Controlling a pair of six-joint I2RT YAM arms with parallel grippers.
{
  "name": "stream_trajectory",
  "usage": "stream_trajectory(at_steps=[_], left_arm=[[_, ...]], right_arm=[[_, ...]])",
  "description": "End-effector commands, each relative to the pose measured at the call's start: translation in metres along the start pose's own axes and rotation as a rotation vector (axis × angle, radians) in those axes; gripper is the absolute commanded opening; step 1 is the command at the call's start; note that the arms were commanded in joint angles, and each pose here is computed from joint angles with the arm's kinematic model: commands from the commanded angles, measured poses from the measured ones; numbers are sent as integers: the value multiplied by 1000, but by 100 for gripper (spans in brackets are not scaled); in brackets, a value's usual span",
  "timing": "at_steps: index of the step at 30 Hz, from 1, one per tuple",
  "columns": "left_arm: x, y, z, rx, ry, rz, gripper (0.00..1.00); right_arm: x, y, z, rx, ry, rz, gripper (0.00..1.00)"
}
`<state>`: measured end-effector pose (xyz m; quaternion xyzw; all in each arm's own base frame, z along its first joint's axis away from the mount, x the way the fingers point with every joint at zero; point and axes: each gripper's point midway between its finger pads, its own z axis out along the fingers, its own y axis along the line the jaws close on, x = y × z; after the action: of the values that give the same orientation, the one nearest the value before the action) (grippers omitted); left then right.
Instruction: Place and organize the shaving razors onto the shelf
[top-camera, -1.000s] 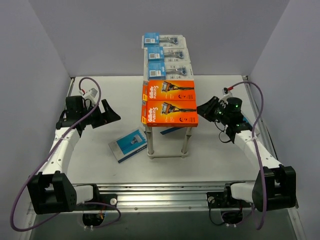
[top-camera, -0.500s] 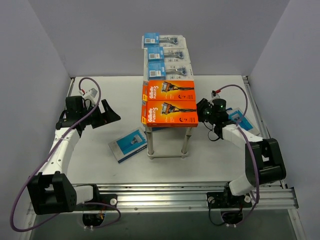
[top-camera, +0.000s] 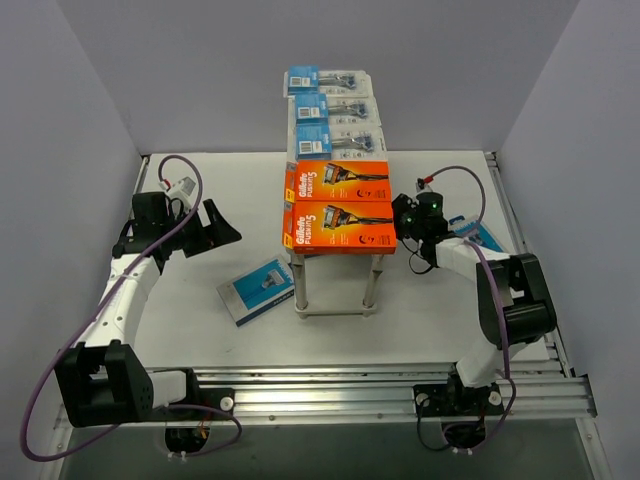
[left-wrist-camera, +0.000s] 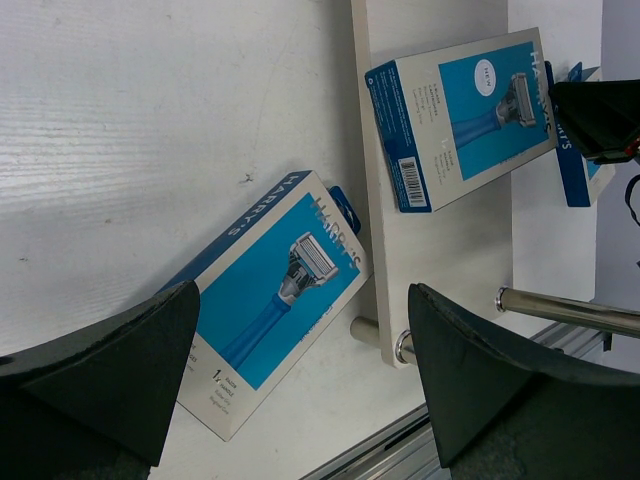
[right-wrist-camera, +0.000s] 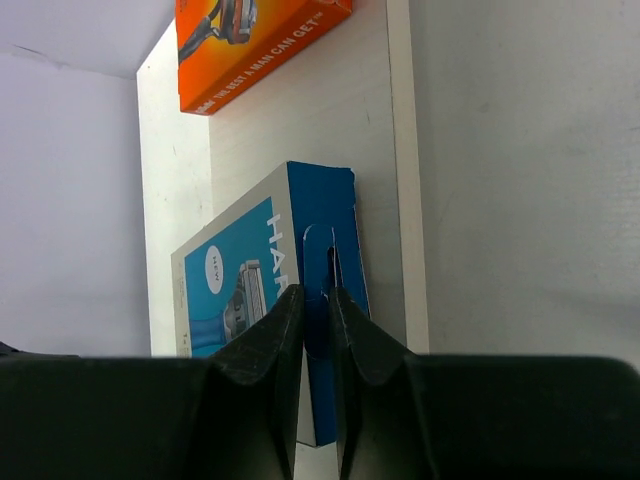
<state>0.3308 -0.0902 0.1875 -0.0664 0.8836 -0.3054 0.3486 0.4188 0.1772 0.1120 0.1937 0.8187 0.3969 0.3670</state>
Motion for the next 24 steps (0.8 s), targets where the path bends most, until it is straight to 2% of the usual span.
stream_trajectory(at_steps=[1, 24], left_arm=[[-4, 1, 1, 2, -10, 16, 94], [0, -3, 10, 50, 17, -12, 94]], right_arm=[[-23, 20, 6, -43, -66, -39, 0], [-31, 8, 24, 100, -191, -28, 0]])
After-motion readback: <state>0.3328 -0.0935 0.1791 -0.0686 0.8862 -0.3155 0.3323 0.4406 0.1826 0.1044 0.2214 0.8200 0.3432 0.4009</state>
